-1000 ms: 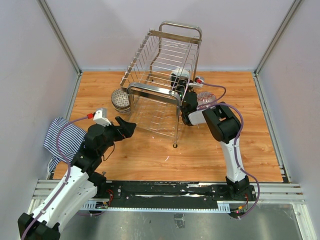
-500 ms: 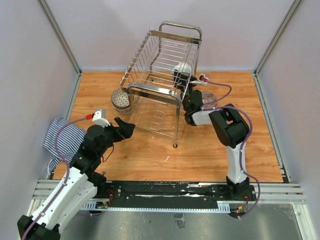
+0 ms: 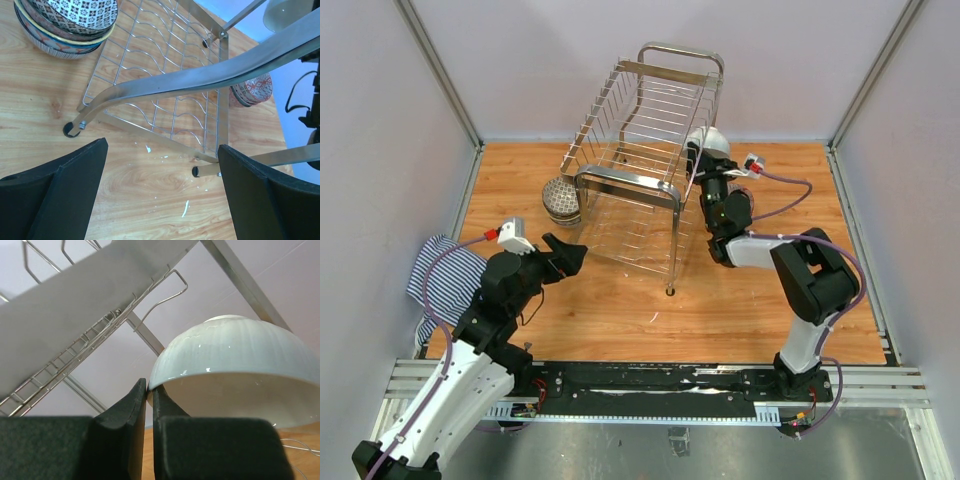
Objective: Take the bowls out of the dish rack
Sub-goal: Pick up the bowl from the dish rack.
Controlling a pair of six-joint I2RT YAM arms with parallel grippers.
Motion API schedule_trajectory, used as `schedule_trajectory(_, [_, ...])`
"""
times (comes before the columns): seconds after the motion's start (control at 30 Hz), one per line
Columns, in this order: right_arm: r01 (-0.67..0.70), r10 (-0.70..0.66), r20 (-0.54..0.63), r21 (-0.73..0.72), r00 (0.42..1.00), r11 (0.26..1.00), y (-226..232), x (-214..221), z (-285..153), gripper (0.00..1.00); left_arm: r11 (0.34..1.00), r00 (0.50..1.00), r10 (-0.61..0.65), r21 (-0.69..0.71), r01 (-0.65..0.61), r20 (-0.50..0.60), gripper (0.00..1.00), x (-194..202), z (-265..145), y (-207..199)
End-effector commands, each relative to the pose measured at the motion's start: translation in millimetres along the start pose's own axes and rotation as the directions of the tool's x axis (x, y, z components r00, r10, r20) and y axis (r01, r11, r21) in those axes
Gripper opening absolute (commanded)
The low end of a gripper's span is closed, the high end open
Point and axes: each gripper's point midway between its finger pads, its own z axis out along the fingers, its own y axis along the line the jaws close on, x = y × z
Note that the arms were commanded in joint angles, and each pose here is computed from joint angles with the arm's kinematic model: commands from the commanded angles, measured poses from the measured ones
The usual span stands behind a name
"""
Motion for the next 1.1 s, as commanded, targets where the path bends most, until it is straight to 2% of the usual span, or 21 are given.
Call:
schedule_trajectory(0.0, [-0.004, 0.011, 0.128, -0.056, 0.992, 0.998, 23, -58, -9, 0.01, 0.999, 0.999, -0.032, 0.016, 0.031, 0.042, 0.97, -16, -5, -9])
schedule_trajectory(0.2, [0.07, -0.073, 0.047, 0.051, 0.996, 0.996, 12, -77, -44, 0.01, 0.999, 0.999, -0.042, 0.025, 0.041, 0.034, 0.97, -15, -6, -11])
schedule_trajectory(0.47, [0.208, -0.182, -0.141, 0.205, 0.973, 0.956, -9, -110, -71, 0.01, 0.999, 0.999, -0.037, 0.014, 0.036, 0.027, 0.97, -13, -5, -9])
schedule_trajectory(0.63, [0.269, -0.193, -0.294, 0.246, 0.936, 0.931, -23, -120, -72, 0.01, 0.999, 0.999, -0.032, 0.01, 0.032, 0.009, 0.97, -9, -1, -8])
schedule_trajectory(0.83, [0.319, -0.183, -0.455, 0.241, 0.871, 0.917, -34, -109, -59, 0.01, 1.0, 1.0, -0.026, 0.014, 0.026, -0.003, 0.97, -9, 3, -11])
schedule_trajectory(1.07, [0.339, -0.16, -0.582, 0.211, 0.797, 0.917, -39, -88, -39, 0.01, 1.0, 1.0, -0.02, 0.012, 0.02, -0.004, 0.97, -12, 5, -13])
